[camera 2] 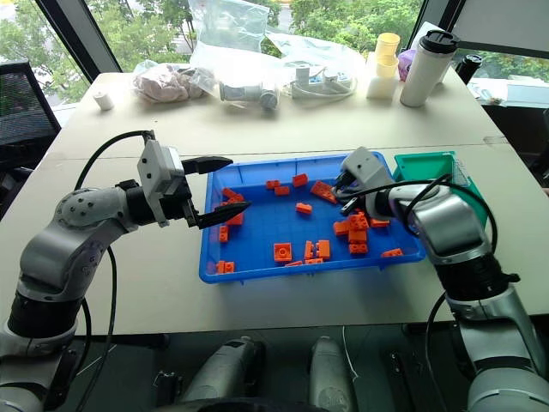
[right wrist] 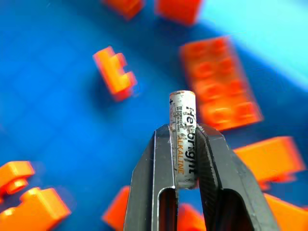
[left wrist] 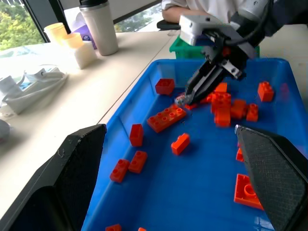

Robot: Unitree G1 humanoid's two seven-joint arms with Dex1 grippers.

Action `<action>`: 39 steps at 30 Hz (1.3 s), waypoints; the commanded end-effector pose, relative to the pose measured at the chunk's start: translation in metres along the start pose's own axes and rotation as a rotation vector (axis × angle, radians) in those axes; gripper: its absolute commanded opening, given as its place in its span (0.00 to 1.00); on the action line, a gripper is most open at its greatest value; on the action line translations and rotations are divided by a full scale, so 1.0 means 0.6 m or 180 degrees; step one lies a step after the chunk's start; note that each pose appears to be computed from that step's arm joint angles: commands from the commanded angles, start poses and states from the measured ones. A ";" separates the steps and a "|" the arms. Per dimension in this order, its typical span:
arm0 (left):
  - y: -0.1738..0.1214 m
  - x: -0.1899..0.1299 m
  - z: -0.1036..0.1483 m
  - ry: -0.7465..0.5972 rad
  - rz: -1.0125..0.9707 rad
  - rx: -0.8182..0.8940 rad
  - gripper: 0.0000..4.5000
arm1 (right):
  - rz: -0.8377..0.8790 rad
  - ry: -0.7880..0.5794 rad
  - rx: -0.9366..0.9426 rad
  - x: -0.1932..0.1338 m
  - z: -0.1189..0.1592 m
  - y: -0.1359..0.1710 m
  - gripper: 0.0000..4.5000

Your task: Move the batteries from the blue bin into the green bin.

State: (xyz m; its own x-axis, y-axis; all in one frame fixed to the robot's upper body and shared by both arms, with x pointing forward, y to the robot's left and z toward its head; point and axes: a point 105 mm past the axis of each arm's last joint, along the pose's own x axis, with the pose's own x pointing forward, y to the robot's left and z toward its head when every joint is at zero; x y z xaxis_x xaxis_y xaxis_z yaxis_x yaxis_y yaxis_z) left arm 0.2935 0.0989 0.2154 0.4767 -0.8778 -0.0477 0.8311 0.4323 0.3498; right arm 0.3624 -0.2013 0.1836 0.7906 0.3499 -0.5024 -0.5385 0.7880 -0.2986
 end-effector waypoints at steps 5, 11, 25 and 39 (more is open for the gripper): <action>0.003 0.001 0.016 -0.0121 -0.0009 0.0123 1.00 | -0.1200 -0.0030 0.0091 -0.118 0.000 -0.178 0.01; 0.005 0.009 0.012 -0.0153 -0.0068 0.0094 1.00 | -0.1045 0.0338 0.0002 -0.128 -0.067 -0.182 0.01; 0.004 0.009 0.017 -0.0171 -0.0125 0.0049 1.00 | -0.0864 0.0074 0.0033 -0.129 -0.052 -0.163 1.00; 0.017 -0.020 0.026 -0.0097 -0.0007 0.0017 1.00 | 0.0722 -0.0434 -0.0758 -0.154 0.031 0.006 1.00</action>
